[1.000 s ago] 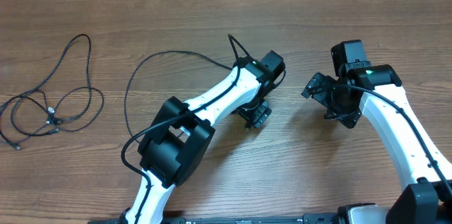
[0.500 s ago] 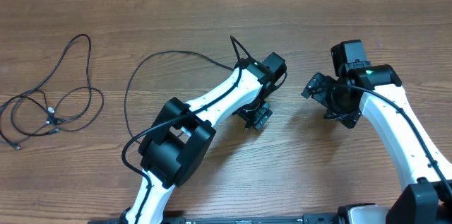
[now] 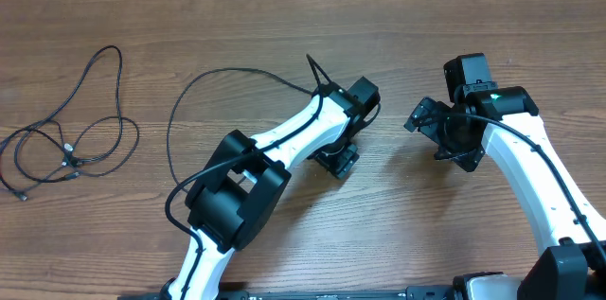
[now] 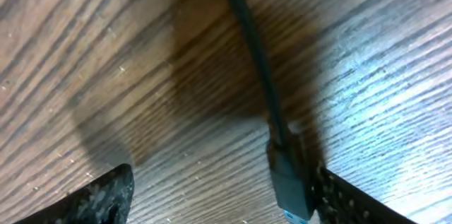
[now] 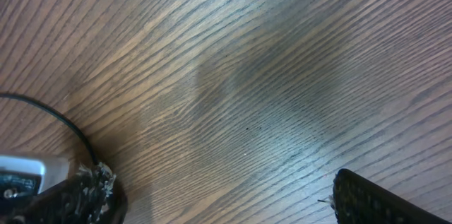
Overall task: Untangle cables
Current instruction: 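Grasp the black cable near its connector end with the left gripper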
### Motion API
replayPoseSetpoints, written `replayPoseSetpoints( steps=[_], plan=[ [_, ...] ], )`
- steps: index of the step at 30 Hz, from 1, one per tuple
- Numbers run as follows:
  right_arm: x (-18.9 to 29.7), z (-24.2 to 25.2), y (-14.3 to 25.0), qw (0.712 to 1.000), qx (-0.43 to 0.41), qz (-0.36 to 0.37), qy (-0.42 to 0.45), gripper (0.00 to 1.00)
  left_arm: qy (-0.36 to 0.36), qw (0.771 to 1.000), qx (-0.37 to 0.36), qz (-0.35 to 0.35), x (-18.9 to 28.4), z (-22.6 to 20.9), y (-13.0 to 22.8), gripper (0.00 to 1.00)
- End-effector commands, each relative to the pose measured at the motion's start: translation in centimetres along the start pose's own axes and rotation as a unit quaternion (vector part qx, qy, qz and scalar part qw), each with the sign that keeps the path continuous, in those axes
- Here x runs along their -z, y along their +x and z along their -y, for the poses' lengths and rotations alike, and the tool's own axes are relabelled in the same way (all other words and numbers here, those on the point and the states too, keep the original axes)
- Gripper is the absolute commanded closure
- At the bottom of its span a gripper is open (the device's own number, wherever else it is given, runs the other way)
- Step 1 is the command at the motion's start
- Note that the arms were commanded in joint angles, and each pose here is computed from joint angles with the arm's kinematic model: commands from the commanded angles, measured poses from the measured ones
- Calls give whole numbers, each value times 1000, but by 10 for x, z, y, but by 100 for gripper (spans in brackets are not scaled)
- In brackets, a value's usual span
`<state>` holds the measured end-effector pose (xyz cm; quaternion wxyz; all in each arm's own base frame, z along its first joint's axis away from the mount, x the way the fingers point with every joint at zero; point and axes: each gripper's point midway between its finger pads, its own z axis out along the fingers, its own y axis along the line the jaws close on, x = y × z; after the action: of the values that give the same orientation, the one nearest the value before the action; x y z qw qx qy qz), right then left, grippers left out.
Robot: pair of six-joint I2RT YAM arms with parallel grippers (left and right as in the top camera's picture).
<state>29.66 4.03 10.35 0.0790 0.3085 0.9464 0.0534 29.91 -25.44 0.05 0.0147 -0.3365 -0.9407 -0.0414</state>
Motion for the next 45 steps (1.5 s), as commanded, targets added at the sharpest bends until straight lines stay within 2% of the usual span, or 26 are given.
replayPoseSetpoints(
  steps=[1, 4, 5, 8, 16, 17, 32, 41, 45],
  plan=[
    [10, -2, -6, 1000, -4, 19, -8, 0, -12, 1000, 4, -23, -14, -3, 13, 26],
    [10, -2, -6, 1000, -4, 19, -8, 0, -12, 1000, 4, -26, -15, -3, 15, 34],
    [10, -2, -6, 1000, -4, 19, -8, 0, -12, 1000, 4, -26, -15, -3, 15, 42],
    [10, -2, -6, 1000, -4, 19, -8, 0, -12, 1000, 4, -25, -15, -3, 14, 54],
    [10, -2, -6, 1000, -4, 19, -8, 0, -12, 1000, 4, -25, -15, -3, 14, 67],
    [10, -2, -6, 1000, -4, 19, -8, 0, -12, 1000, 4, -25, -15, -3, 14, 73],
    [10, -2, -6, 1000, -4, 19, -8, 0, -15, 999, 4, -29, -15, -4, 16, 88],
    [10, -2, -6, 1000, -2, 19, -8, 0, -138, 985, 96, -48, -8, -45, 33, 87],
    [10, -2, -6, 1000, -2, 19, -8, 0, -139, 983, 113, -46, -7, -45, 34, 89]
  ],
)
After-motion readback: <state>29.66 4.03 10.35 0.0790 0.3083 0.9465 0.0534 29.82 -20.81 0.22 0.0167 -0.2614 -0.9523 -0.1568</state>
